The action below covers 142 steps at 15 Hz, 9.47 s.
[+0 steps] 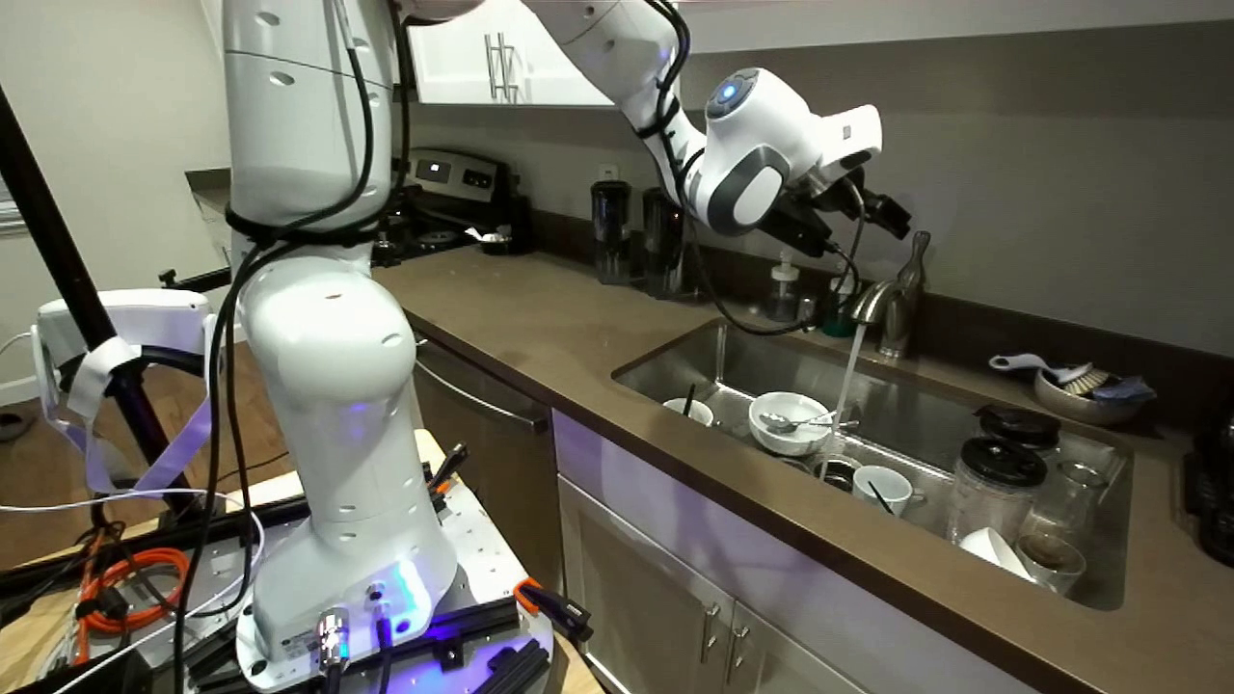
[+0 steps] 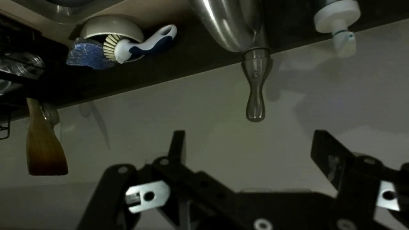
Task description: Close the tap
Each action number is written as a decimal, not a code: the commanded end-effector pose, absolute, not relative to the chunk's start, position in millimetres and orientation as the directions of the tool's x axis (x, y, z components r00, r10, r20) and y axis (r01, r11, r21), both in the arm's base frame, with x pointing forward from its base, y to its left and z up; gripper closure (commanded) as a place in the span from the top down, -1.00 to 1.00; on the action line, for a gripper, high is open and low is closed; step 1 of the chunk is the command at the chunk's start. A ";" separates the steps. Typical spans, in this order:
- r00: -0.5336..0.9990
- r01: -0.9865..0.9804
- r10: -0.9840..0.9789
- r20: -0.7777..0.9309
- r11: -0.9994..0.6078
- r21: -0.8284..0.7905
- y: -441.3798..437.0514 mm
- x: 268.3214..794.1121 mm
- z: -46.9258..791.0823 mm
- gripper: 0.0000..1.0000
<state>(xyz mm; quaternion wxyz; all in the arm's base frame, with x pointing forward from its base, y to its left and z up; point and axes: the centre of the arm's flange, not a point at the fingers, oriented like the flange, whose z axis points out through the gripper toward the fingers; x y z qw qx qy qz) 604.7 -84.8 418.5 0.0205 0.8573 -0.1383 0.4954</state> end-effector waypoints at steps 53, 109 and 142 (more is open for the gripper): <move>0.330 -0.249 -0.266 0.906 -0.950 -0.188 -71.1 719.3 382.0 -0.87; 0.538 -0.084 -0.088 0.838 -0.995 -0.051 -107.7 764.5 407.2 -0.93; 0.574 -0.074 -0.064 0.816 -0.997 -0.026 -107.7 731.4 392.1 -0.93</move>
